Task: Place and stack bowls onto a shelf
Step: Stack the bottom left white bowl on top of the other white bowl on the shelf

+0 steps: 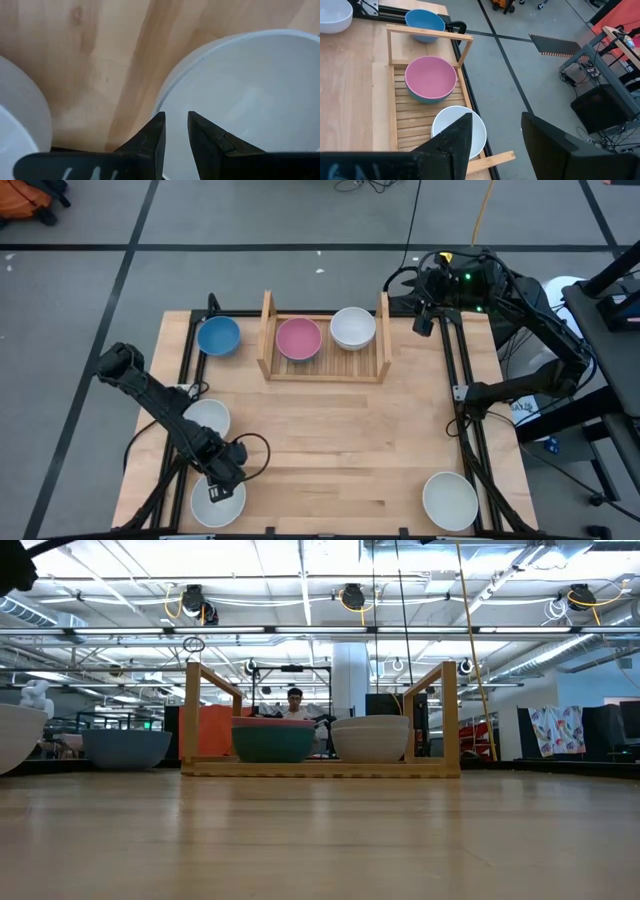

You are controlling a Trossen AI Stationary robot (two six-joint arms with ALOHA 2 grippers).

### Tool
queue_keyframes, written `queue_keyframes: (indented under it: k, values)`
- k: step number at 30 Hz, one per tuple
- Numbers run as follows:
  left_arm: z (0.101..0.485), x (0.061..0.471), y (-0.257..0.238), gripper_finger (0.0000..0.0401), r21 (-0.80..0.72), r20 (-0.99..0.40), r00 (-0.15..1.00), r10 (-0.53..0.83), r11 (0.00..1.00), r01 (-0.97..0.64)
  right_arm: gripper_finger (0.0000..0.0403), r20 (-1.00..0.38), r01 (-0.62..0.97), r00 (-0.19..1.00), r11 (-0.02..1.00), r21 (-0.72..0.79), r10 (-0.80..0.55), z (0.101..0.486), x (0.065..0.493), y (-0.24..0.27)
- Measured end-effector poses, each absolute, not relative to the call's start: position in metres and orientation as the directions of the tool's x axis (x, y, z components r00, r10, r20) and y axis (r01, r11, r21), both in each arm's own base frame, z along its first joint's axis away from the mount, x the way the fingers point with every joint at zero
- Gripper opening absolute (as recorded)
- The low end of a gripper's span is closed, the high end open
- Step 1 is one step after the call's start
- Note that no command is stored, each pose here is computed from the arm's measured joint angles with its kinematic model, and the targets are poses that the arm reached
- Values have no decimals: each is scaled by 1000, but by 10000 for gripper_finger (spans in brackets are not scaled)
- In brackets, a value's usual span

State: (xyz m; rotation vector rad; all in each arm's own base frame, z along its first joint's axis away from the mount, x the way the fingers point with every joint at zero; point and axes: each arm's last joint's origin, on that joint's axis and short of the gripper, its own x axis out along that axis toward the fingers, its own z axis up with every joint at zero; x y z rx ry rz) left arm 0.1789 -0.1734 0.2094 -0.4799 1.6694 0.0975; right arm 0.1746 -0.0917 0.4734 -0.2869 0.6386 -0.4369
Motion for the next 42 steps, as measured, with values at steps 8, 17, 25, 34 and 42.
queue_keyframes:
  k: [8, 17, 25, 34, 42]
  values:
    - [222, 186, -178, 88, -265, -951, -52, -305, 889, -374, 165, -507, 303, 719, 870, -388, -476, 474, 175, -92]
    - [223, 187, -177, 88, -240, -963, -20, -267, 895, -376, 165, -507, 300, 719, 870, -392, -476, 474, 175, -92]
    - [223, 185, -174, 88, -196, -976, -15, -218, 903, -383, 165, -507, 300, 719, 870, -392, -476, 474, 175, -92]
    - [216, 184, -171, 88, -167, -984, 0, -180, 909, -383, 165, -507, 300, 718, 870, -392, -476, 474, 175, -92]
    - [190, 181, -171, 88, -162, -977, -77, -199, 925, -343, 165, -507, 300, 718, 870, -392, -476, 474, 175, -92]
